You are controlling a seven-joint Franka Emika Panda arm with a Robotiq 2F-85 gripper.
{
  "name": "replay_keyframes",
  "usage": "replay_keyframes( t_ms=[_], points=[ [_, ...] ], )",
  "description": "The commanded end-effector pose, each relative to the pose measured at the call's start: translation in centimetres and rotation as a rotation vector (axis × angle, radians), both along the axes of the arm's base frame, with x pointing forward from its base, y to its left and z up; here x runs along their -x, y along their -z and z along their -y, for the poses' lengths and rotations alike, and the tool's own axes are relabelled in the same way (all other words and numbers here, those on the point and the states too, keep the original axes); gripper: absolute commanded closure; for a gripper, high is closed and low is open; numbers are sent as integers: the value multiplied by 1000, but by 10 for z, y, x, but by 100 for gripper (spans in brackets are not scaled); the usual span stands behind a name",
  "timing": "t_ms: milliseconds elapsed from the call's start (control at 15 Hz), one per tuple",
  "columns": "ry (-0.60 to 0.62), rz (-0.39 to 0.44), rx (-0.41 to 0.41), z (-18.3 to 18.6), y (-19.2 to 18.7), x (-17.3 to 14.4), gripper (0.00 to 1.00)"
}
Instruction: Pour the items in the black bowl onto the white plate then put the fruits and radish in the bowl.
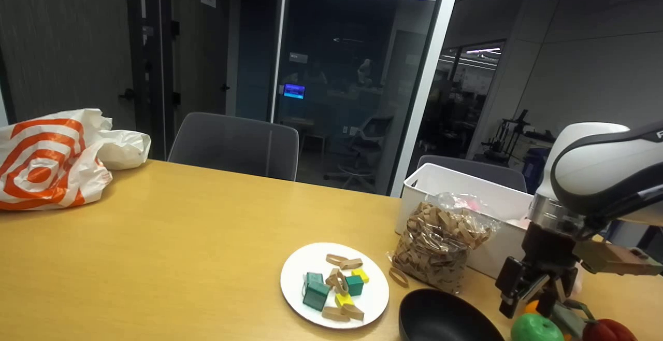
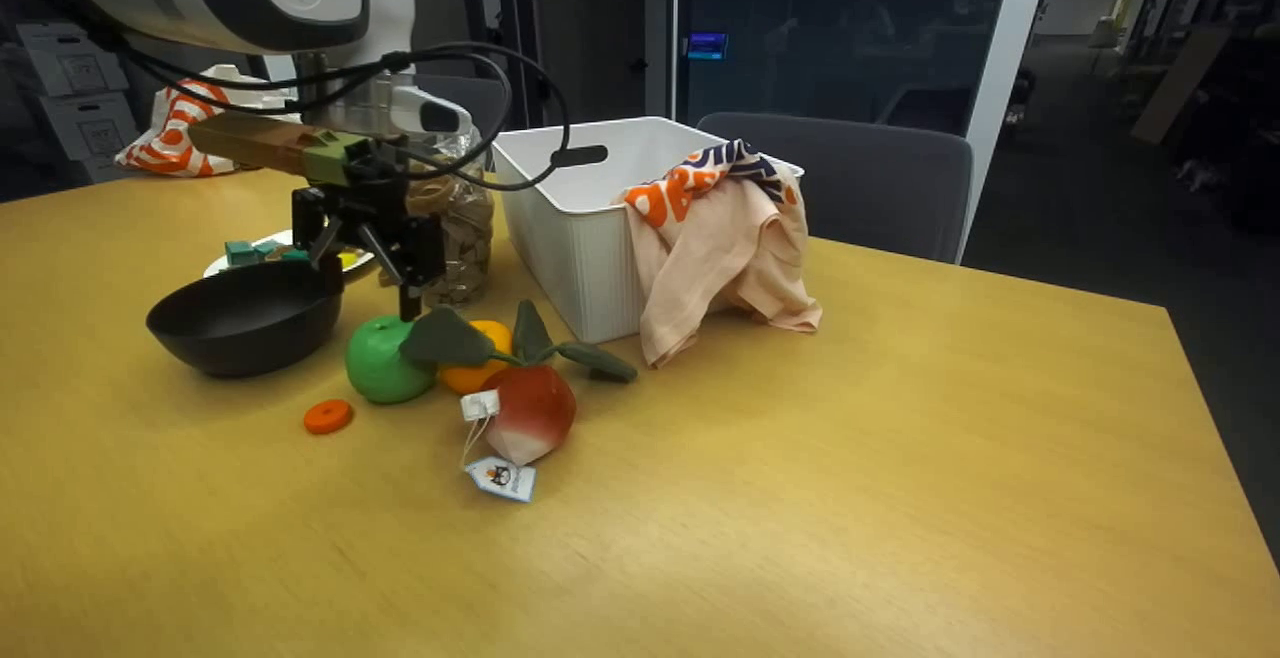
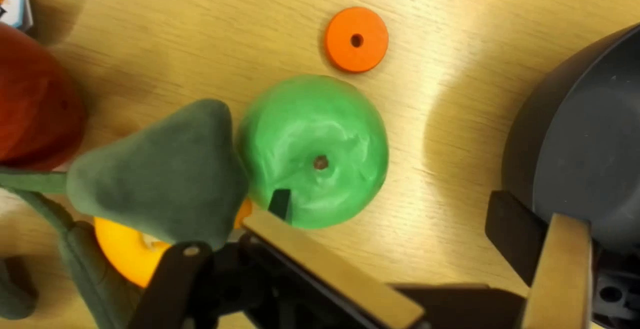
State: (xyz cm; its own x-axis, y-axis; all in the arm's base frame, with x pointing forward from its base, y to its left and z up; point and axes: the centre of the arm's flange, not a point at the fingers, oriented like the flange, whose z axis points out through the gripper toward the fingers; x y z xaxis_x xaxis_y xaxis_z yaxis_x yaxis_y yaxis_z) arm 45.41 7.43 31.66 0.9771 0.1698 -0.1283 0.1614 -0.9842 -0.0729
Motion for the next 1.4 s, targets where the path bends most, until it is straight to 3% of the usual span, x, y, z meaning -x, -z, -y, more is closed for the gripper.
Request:
replay_keyframes(
  t_ms=[0,667,733,800,933,1333],
  points=[
    [13,77,87,-3,5,5,0],
    [28,24,198,5,29,12,0],
    [30,20,202,5,32,12,25],
    [31,15,206,4,33,13,27],
    [39,14,205,4,31,11,40],
    [35,27,161,-3,1,15,41]
  ],
)
